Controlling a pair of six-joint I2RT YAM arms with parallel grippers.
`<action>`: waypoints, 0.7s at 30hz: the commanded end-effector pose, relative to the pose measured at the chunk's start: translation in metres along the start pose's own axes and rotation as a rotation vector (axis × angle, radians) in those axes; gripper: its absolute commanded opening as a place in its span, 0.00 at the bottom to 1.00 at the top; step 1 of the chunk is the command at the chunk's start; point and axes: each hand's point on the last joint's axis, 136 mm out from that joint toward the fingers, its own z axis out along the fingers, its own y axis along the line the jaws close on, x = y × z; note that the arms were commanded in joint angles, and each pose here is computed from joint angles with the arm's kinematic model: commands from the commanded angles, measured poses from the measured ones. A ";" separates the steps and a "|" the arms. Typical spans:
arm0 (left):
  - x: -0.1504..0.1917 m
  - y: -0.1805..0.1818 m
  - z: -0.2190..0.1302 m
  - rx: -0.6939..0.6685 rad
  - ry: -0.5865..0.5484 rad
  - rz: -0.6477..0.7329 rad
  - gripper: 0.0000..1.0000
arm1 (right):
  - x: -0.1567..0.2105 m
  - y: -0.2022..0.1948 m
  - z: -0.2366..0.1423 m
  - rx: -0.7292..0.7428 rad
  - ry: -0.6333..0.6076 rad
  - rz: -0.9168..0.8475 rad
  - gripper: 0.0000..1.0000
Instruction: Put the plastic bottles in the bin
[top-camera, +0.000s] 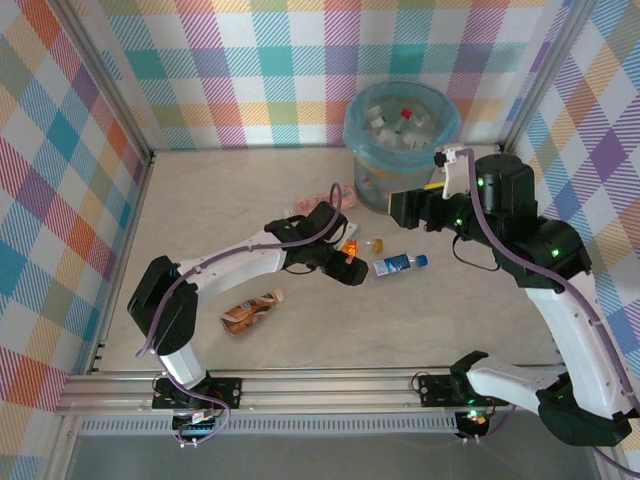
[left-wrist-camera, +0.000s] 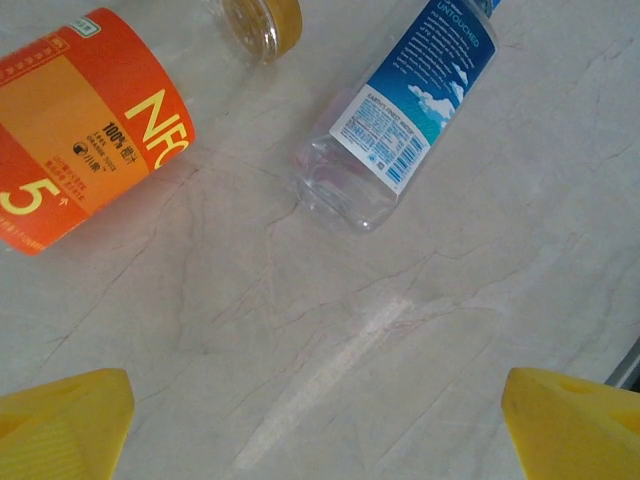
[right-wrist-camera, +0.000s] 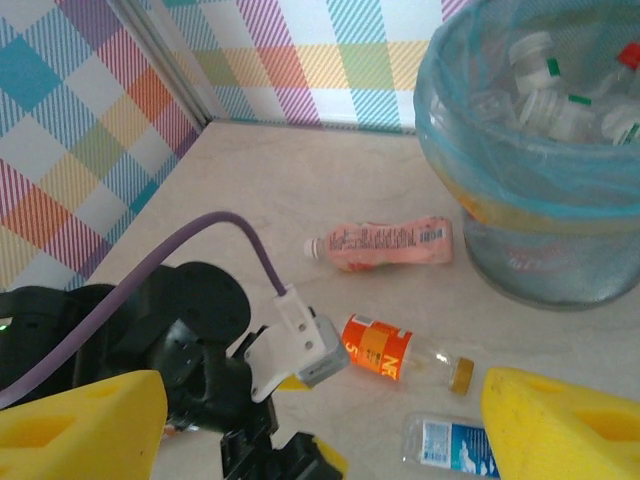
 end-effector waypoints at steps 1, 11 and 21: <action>-0.015 -0.014 0.000 0.041 -0.027 0.045 0.95 | 0.014 -0.003 -0.010 0.006 0.030 0.065 0.81; -0.012 -0.016 0.001 0.030 -0.009 0.033 0.94 | 0.036 -0.002 -0.028 -0.011 0.063 0.142 0.79; -0.018 -0.020 -0.019 0.012 -0.067 0.022 0.92 | 0.033 0.003 -0.038 -0.038 0.049 0.159 0.77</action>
